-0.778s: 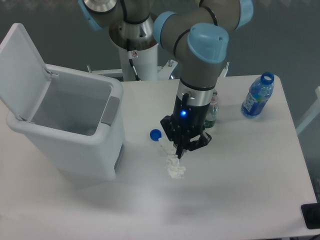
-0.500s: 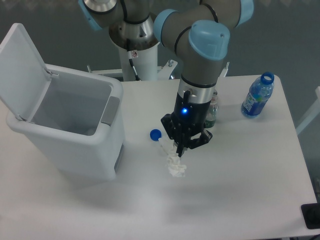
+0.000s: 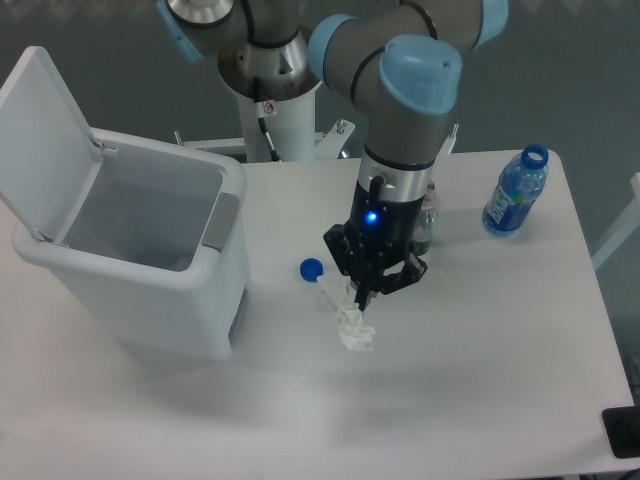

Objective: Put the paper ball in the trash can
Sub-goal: 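Close the gripper on the crumpled white paper ball on the table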

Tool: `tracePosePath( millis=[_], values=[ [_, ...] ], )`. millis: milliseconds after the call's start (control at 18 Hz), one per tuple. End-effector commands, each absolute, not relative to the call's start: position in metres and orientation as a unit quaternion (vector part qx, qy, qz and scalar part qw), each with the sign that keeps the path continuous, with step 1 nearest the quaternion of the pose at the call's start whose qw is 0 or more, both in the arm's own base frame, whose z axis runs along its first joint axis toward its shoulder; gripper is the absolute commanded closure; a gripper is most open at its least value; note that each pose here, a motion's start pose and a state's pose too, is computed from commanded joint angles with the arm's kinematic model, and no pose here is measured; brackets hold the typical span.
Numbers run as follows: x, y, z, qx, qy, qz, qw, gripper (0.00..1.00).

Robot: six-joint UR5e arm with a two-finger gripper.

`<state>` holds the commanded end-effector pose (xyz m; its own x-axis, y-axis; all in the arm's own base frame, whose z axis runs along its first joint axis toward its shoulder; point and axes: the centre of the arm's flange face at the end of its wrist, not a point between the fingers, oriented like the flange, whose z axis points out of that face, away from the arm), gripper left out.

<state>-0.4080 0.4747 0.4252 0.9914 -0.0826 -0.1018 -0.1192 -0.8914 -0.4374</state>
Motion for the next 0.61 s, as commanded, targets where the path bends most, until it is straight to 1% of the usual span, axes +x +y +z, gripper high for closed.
tracePosePath(
  millis=[611],
  values=[
    [-0.405,0.468,0.454,-0.965,0.003,0.034,0.261,1.0]
  ],
)
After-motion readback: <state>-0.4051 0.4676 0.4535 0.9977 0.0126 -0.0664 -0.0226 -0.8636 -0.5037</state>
